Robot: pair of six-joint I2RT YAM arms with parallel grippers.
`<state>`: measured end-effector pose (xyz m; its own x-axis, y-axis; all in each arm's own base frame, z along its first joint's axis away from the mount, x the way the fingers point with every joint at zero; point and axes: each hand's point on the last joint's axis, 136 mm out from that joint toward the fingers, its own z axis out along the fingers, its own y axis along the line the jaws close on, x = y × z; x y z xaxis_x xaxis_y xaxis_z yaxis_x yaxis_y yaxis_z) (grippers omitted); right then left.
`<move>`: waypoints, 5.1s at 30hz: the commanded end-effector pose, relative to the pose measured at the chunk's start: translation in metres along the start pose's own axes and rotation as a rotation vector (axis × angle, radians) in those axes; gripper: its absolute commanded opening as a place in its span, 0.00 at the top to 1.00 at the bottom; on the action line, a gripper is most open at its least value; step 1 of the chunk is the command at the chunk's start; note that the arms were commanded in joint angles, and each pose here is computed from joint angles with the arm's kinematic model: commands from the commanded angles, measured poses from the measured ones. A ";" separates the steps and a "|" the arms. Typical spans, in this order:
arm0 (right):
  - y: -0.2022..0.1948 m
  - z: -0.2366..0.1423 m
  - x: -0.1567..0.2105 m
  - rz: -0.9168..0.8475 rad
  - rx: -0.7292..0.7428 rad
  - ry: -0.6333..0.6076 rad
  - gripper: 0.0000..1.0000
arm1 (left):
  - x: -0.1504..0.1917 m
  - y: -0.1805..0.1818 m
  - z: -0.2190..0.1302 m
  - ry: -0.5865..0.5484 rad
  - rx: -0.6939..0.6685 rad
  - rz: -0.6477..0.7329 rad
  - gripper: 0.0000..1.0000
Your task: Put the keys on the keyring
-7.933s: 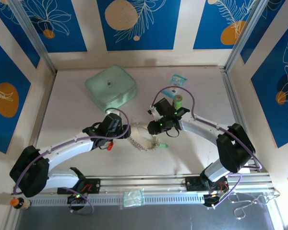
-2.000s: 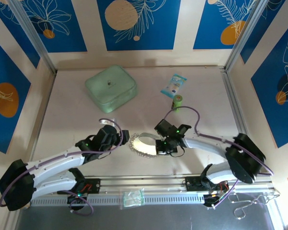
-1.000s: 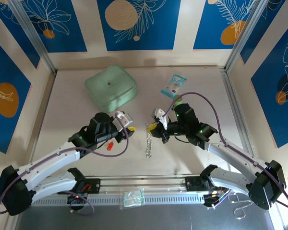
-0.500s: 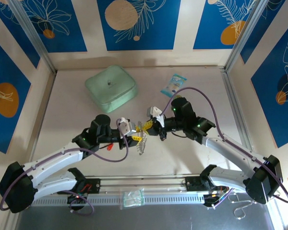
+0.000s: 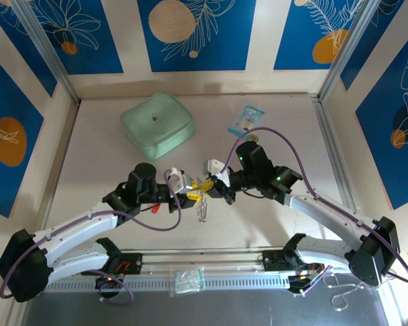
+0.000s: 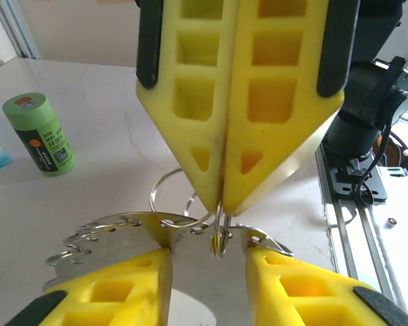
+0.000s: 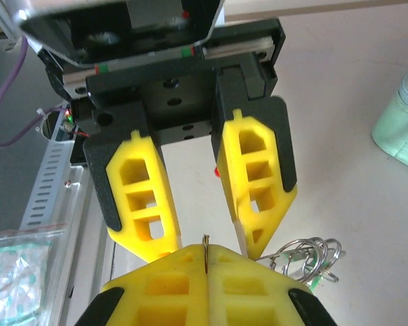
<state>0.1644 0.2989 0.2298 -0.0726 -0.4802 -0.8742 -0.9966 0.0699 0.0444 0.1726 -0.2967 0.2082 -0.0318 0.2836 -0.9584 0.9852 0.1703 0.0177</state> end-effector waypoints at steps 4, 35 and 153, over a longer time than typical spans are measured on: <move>0.003 0.001 -0.009 -0.045 -0.009 0.005 1.00 | -0.002 -0.009 -0.001 -0.026 0.052 0.034 0.71; 0.008 -0.026 0.023 -0.175 0.207 -0.166 0.72 | 0.004 -0.015 -0.006 -0.098 -0.039 0.465 1.00; -0.066 0.249 0.100 1.602 0.380 0.078 0.93 | 0.035 0.124 -0.251 0.030 -1.472 -0.382 1.00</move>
<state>0.2291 0.4629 0.0198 -0.9720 0.2333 -0.0282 0.1474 0.6987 0.7001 0.2509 -0.0347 0.2401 -0.2922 0.0479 -0.9552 -0.0863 0.9934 0.0762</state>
